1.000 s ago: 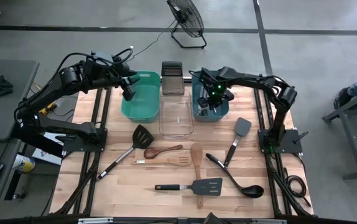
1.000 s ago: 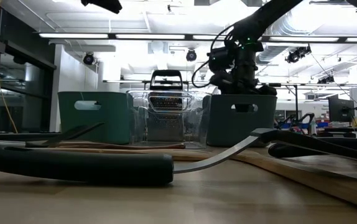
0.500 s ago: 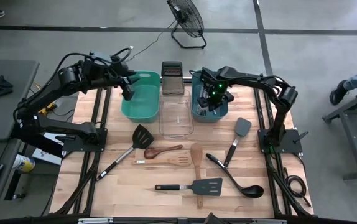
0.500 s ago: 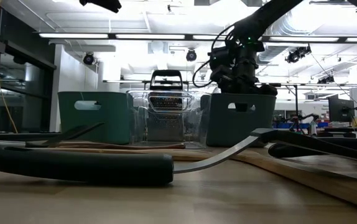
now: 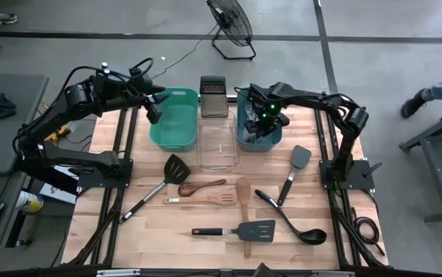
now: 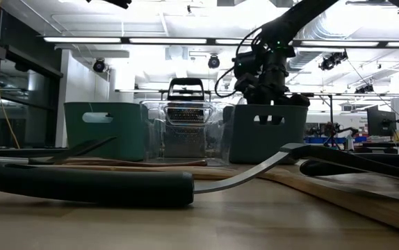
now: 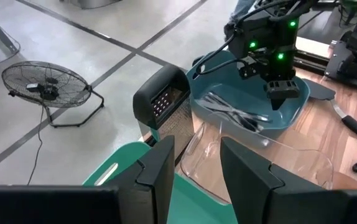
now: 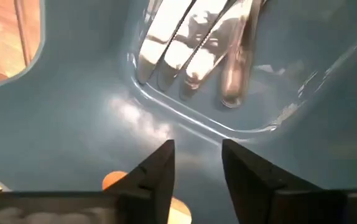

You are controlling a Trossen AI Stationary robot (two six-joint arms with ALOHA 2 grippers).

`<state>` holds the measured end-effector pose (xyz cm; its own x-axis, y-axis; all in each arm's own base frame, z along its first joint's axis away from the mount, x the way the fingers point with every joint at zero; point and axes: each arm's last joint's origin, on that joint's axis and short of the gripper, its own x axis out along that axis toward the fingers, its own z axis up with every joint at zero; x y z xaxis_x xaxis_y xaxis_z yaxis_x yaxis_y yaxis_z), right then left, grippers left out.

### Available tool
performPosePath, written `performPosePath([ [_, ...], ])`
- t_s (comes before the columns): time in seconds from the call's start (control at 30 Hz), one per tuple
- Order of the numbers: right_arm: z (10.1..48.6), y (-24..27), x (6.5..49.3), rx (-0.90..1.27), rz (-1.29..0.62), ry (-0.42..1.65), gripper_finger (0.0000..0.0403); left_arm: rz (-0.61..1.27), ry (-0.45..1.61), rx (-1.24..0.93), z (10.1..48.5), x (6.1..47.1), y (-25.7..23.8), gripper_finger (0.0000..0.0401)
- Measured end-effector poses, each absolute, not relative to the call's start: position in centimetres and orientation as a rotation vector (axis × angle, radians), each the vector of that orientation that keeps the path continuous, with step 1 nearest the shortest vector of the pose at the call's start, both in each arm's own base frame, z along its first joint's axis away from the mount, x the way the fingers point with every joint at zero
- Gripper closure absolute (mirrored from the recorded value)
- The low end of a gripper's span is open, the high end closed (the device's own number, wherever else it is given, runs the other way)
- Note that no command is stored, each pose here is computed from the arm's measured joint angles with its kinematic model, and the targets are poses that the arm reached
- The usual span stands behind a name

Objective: Pick & Place Kitchen Items
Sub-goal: Put the black spatula into the transparent bin

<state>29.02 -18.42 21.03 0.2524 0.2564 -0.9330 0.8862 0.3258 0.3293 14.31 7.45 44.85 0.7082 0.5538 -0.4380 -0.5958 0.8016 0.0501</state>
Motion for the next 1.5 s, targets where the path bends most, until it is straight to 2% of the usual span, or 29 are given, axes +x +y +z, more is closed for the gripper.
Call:
performPosePath([
  [0.13, 22.1, -18.3, 28.7, 1.165, -0.631, 1.240, 0.0260, 0.641, 0.452, -0.106, 44.9, 14.2, 7.4, 0.0274],
  [0.57, 29.0, -16.1, 25.3, 1.104, -0.699, 1.050, 0.0259, 0.648, 0.473, -0.141, 44.6, 13.9, 7.2, 0.0274],
  [0.77, 31.0, -14.2, 23.9, 1.049, -0.810, 1.024, 0.0259, 0.648, 0.461, -0.140, 44.8, 13.3, 7.0, 0.0274],
  [1.17, 31.2, -8.3, 24.1, 0.875, -0.831, 1.228, 0.0259, 0.649, 0.473, -0.148, 44.8, 12.2, 6.4, 0.0274],
  [1.5, 31.0, -3.8, 24.1, 0.691, -0.827, 1.326, 0.0259, 0.673, 0.475, -0.313, 43.8, 11.6, 6.1, 0.0274],
])
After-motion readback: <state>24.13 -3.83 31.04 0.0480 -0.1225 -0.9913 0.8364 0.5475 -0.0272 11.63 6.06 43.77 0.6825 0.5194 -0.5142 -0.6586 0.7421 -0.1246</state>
